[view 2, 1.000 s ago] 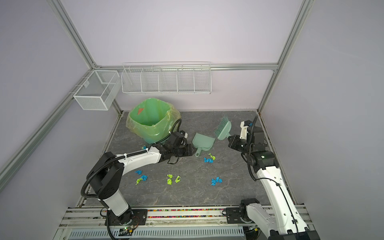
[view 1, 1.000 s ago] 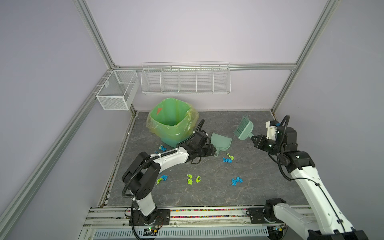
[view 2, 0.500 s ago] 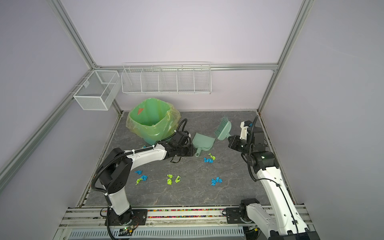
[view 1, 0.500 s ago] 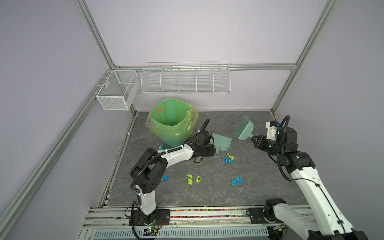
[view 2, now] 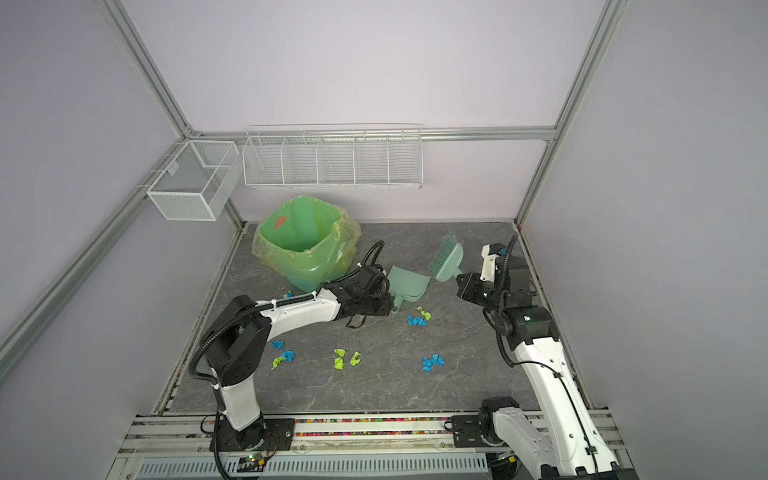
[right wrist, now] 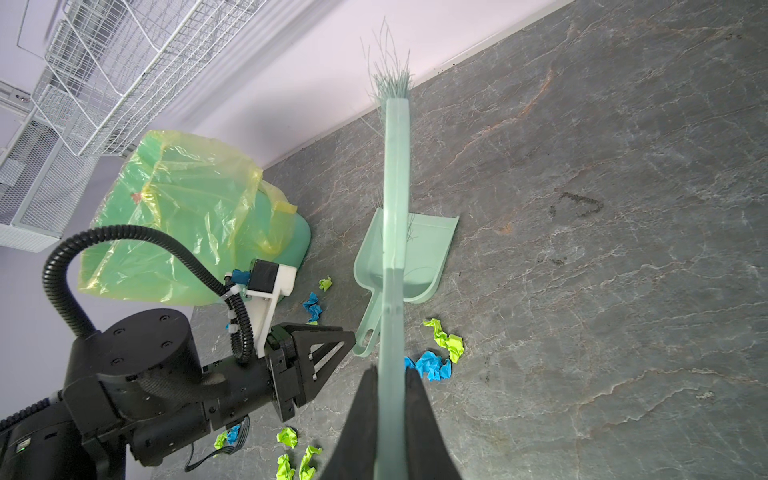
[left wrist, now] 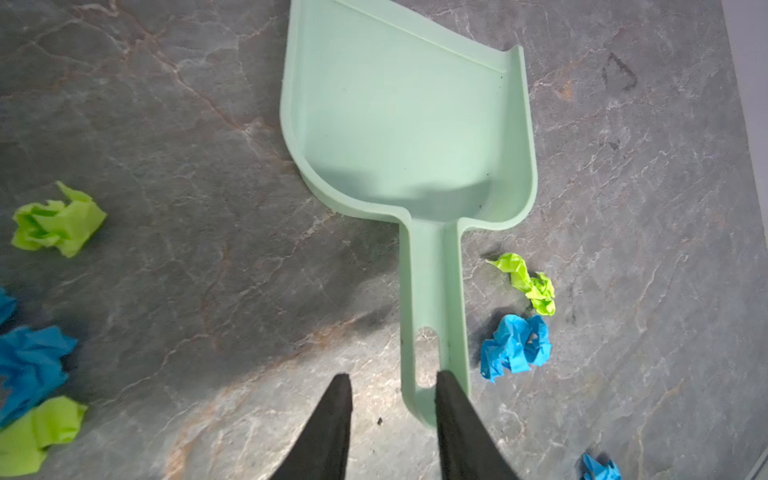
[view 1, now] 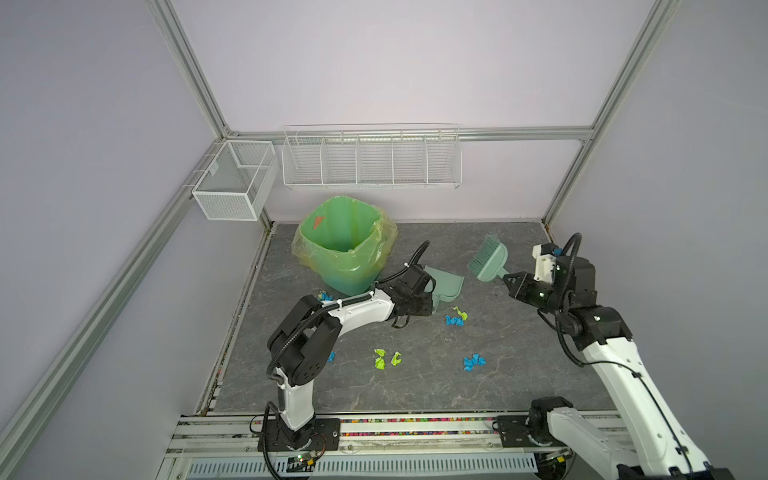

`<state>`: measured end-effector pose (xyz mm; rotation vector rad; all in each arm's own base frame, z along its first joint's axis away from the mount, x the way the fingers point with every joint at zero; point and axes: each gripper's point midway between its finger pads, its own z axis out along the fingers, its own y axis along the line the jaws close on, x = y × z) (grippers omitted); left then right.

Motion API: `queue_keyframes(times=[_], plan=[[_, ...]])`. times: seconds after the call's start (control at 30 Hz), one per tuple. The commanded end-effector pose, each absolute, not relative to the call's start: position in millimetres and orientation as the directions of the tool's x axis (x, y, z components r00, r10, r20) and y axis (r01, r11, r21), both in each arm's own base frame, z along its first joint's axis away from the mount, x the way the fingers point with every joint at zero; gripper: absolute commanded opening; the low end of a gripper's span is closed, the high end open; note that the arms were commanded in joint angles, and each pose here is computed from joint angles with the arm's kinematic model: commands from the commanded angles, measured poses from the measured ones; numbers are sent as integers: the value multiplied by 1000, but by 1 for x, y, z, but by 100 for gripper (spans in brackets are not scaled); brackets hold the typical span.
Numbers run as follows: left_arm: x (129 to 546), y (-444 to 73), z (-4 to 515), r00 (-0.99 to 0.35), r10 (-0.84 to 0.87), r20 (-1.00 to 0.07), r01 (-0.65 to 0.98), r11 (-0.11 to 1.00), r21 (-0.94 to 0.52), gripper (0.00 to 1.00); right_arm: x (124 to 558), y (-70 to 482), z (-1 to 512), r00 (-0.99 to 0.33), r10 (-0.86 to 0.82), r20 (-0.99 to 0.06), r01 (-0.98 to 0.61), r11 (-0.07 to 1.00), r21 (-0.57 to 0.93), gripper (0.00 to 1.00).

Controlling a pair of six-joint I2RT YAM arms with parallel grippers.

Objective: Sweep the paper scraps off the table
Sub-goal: 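Grasp the dustpan handle with the left gripper while the right holds the brush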

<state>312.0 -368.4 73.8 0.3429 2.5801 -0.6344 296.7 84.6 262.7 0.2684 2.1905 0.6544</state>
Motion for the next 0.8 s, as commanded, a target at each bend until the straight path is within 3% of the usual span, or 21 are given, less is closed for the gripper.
queue_keyframes(times=[0.0,0.77], plan=[[319,-372,69,-858,144,-493,347,871,-349,35,296,83,265,-626,392,-674,-42,846,531,6],[314,-378,55,-852,202,-482,373,881,-290,23,295,81,264,-622,395,-676,-36,848,529,6]])
